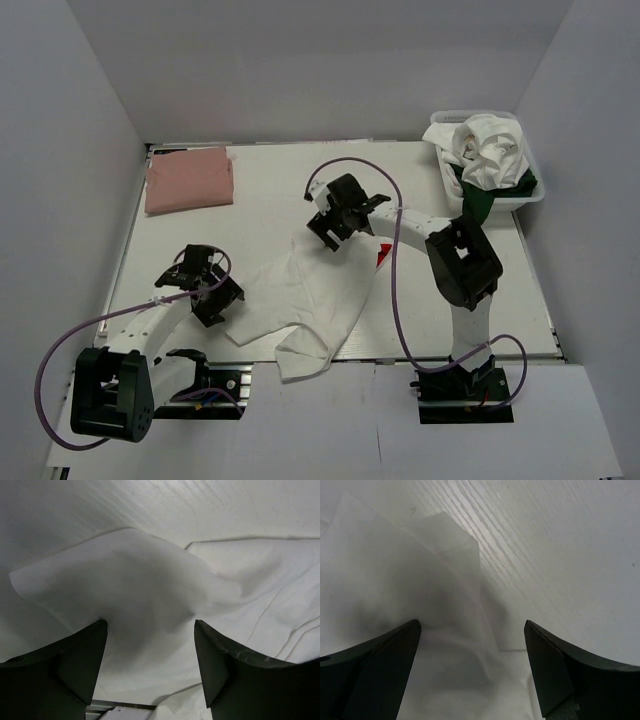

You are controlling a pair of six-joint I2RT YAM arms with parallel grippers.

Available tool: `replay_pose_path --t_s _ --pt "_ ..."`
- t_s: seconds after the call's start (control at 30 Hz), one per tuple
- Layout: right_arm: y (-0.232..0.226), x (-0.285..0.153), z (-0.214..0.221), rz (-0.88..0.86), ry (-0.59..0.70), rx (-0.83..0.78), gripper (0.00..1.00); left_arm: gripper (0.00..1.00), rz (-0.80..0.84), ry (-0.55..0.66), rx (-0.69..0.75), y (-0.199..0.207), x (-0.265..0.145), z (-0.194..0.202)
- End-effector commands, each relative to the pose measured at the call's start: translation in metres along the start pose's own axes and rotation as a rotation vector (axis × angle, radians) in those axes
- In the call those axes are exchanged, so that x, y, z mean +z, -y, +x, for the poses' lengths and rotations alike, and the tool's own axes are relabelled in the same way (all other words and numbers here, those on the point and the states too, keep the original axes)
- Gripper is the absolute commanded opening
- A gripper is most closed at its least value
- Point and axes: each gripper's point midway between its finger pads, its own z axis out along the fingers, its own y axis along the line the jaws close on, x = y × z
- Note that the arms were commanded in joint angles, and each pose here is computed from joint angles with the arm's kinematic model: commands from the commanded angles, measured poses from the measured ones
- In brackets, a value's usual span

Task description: Fold and stack the t-shirts

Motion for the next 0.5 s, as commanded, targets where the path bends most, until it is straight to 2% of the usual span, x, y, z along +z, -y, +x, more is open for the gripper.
replay_pose_path --t_s 0.0,0.1,0.2,0.37,0.43,0.47 --pt "0.012 0.003 -0.048 0.012 0.18 -0.115 0.9 0.79 -0.049 -0.039 -0.015 -0.018 0.015 0.015" --pt "0.01 0.011 -0.06 -0.013 0.242 -0.118 0.9 0.59 -0.055 -0.043 -0.015 -0.021 0.02 0.018" --pt "-0.003 0.019 -0.069 -0.075 0.29 -0.109 0.9 0.56 -0.052 -0.041 -0.015 -0.021 0.025 0.018" --pt "-0.019 0.033 -0.056 -0.153 0.272 -0.096 0.89 0.5 -0.043 -0.048 -0.015 -0.022 0.03 0.021" --pt "-0.024 0.035 -0.049 -0.171 0.264 -0.122 0.89 0.46 -0.044 -0.049 -0.015 -0.024 0.031 0.022" --pt "-0.023 0.037 -0.052 -0.166 0.284 -0.137 0.89 0.39 -0.044 -0.049 -0.016 -0.024 0.031 0.022"
